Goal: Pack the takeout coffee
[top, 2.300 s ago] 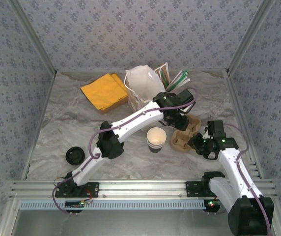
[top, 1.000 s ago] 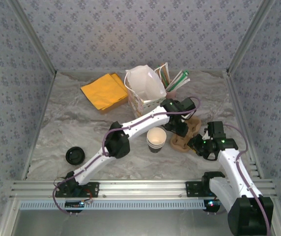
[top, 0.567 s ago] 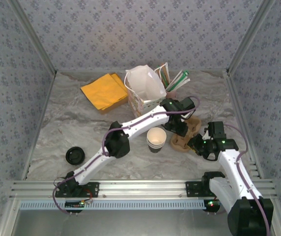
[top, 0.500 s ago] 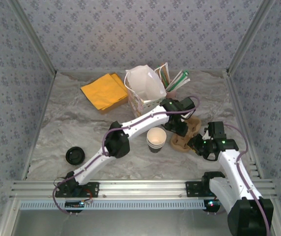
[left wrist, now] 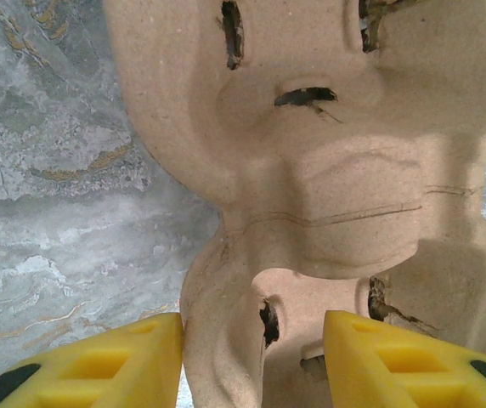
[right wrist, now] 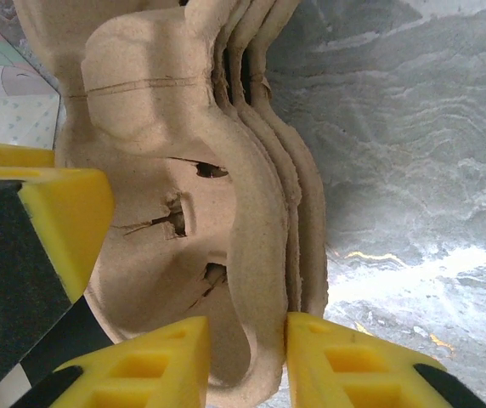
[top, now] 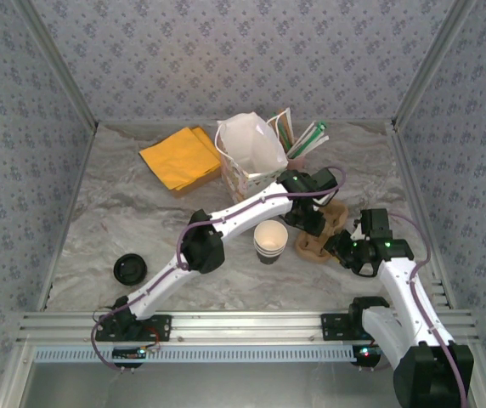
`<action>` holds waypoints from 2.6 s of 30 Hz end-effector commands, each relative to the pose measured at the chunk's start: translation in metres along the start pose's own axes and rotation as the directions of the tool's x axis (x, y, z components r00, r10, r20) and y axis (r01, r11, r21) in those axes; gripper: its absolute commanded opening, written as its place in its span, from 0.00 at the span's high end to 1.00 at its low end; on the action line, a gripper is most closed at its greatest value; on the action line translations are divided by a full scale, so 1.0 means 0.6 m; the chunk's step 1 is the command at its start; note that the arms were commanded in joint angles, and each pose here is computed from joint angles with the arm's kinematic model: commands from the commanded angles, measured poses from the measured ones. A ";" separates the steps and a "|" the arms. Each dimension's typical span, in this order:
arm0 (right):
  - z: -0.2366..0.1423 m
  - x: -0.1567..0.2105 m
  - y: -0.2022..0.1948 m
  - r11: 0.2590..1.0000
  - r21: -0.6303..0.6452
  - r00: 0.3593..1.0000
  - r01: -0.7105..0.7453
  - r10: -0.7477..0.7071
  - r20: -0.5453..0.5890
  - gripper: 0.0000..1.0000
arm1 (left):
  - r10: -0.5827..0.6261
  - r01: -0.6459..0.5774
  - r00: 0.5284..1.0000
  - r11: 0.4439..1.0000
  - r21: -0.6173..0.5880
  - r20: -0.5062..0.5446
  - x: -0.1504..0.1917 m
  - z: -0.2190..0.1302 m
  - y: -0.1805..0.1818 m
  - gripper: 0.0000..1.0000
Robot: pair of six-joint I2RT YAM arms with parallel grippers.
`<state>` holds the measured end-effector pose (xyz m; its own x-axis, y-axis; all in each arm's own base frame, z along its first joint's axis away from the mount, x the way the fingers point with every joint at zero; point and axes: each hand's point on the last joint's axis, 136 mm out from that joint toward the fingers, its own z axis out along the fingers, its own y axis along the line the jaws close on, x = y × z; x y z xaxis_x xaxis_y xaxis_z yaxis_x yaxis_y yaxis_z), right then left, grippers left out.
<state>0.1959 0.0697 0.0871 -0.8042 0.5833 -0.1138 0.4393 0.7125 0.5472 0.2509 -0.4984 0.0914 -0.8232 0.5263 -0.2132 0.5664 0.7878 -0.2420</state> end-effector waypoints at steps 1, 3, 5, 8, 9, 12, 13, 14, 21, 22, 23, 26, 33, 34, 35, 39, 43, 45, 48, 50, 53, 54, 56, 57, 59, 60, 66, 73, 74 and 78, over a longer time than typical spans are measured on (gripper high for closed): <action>-0.006 -0.002 0.000 1.000 0.012 1.000 0.013 -0.013 -0.003 0.69 | 0.007 -0.010 0.998 0.999 0.053 0.059 -0.016 -0.052 -0.026 0.53; -0.006 -0.003 0.002 1.000 0.007 1.000 0.011 -0.011 -0.001 0.69 | 0.007 -0.011 0.998 0.998 0.054 0.059 -0.015 -0.054 -0.026 0.53; -0.007 -0.003 0.005 1.000 -0.001 1.000 0.014 -0.014 0.001 0.69 | 0.007 -0.010 0.998 0.999 0.053 0.056 -0.014 -0.053 -0.026 0.53; -0.010 -0.006 0.009 1.000 -0.008 1.000 0.016 -0.016 0.006 0.70 | 0.006 -0.009 0.999 0.999 0.052 0.048 -0.012 -0.049 -0.025 0.53; -0.010 -0.007 0.012 1.000 -0.014 1.000 0.016 -0.016 0.007 0.71 | 0.006 -0.009 0.999 0.999 0.053 0.045 -0.012 -0.047 -0.025 0.53; -0.010 -0.008 0.019 0.999 -0.035 1.000 0.020 -0.019 0.009 0.72 | 0.005 -0.007 0.999 0.998 0.058 0.044 -0.011 -0.047 -0.026 0.53; -0.011 -0.008 0.021 0.999 -0.043 1.000 0.020 -0.020 0.010 0.72 | 0.005 -0.008 0.999 0.998 0.059 0.043 -0.011 -0.046 -0.027 0.53; -0.011 -0.008 0.023 0.999 -0.050 1.000 0.018 -0.018 0.011 0.72 | 0.004 -0.006 0.999 0.998 0.061 0.043 -0.011 -0.047 -0.027 0.53; -0.006 -0.013 0.035 0.993 -0.115 1.000 -0.011 0.013 0.019 0.72 | -0.003 0.001 1.000 0.998 0.070 0.026 -0.006 -0.041 -0.029 0.53; -0.004 -0.014 0.032 0.993 -0.115 1.000 -0.018 0.021 0.020 0.72 | -0.003 0.002 1.000 0.997 0.071 0.022 -0.005 -0.040 -0.029 0.53; -0.002 -0.014 0.030 0.993 -0.116 0.999 -0.028 0.030 0.019 0.72 | -0.002 0.001 1.000 0.997 0.072 0.021 -0.005 -0.039 -0.029 0.53; 0.004 -0.013 0.022 0.992 -0.113 0.999 -0.048 0.050 0.015 0.69 | -0.005 0.004 1.000 0.997 0.072 0.016 -0.003 -0.038 -0.029 0.53; 0.016 -0.012 0.020 0.984 -0.156 0.996 -0.083 0.084 0.006 0.69 | -0.012 0.013 1.000 0.997 0.075 -0.005 0.003 -0.029 -0.029 0.53; 0.015 -0.012 0.022 0.982 -0.168 0.996 -0.084 0.085 0.004 0.70 | -0.013 0.013 1.000 0.997 0.076 -0.006 0.003 -0.029 -0.029 0.53; 0.014 -0.013 0.024 0.980 -0.181 0.996 -0.087 0.090 0.008 0.70 | -0.012 0.012 1.000 0.997 0.076 -0.009 0.005 -0.028 -0.030 0.53; 0.002 -0.020 0.029 0.972 -0.216 0.995 -0.089 0.099 0.034 0.71 | -0.013 0.014 1.000 0.997 0.078 -0.010 0.005 -0.027 -0.030 0.53; -0.010 -0.028 0.038 0.961 -0.259 0.992 -0.098 0.117 0.055 0.74 | -0.013 0.014 1.000 0.997 0.079 -0.011 0.006 -0.027 -0.030 0.53; -0.012 -0.031 0.039 0.958 -0.269 0.991 -0.102 0.122 0.060 0.75 | -0.013 0.014 1.000 0.997 0.080 -0.011 0.006 -0.027 -0.031 0.53; -0.006 -0.030 0.037 0.956 -0.273 0.990 -0.109 0.128 0.053 0.74 | -0.012 0.013 1.000 0.996 0.083 -0.010 0.005 -0.029 -0.032 0.54; -0.001 -0.028 0.033 0.955 -0.272 0.990 -0.118 0.135 0.046 0.74 | -0.012 0.013 1.000 0.996 0.090 -0.007 0.004 -0.031 -0.034 0.53; 0.006 -0.026 0.026 0.957 -0.261 0.989 -0.126 0.142 0.043 0.74 | -0.012 0.013 1.000 0.996 0.092 -0.003 0.003 -0.034 -0.035 0.53; 0.008 -0.026 0.024 0.958 -0.257 0.989 -0.124 0.139 0.043 0.74 | -0.012 0.013 1.000 0.996 0.092 -0.002 0.003 -0.034 -0.035 0.53; 0.011 -0.025 0.018 0.963 -0.240 0.990 -0.123 0.137 0.043 0.75 | -0.013 0.013 1.000 0.995 0.094 -0.001 0.003 -0.036 -0.036 0.54; 0.013 -0.024 0.017 0.964 -0.236 0.990 -0.123 0.136 0.039 0.77 | -0.013 0.013 1.000 0.995 0.096 0.001 0.002 -0.037 -0.037 0.53; 0.012 -0.024 0.017 0.965 -0.232 0.991 -0.119 0.131 0.038 0.78 | -0.013 0.012 1.000 0.996 0.093 0.003 0.001 -0.039 -0.035 0.54; 0.010 -0.025 0.016 0.967 -0.226 0.991 -0.117 0.130 0.042 0.78 | -0.013 0.013 1.000 0.996 0.091 0.006 0.000 -0.041 -0.034 0.53; 0.012 -0.022 0.008 0.973 -0.203 0.992 -0.109 0.120 0.041 0.88 | -0.018 0.015 0.999 0.996 0.087 0.030 -0.008 -0.056 -0.030 0.53; 0.003 -0.023 0.014 0.972 -0.219 0.993 -0.088 0.102 0.055 0.93 | -0.043 0.033 0.994 0.994 0.104 0.097 -0.038 -0.110 -0.018 0.46; 0.000 -0.025 0.016 0.971 -0.224 0.993 -0.086 0.102 0.062 0.92 | -0.047 0.035 0.992 0.993 0.110 0.114 -0.043 -0.123 -0.016 0.45; -0.012 -0.031 0.027 0.966 -0.249 0.992 -0.072 0.094 0.078 0.91 | -0.064 0.039 0.979 0.991 0.130 0.193 -0.067 -0.178 -0.010 0.39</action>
<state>0.2148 0.0670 0.0924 -0.7217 0.6824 -0.1159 0.4025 0.5500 0.7318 0.2661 -0.4978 0.1361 -0.8458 0.4615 -0.2678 0.5300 0.7844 -0.3223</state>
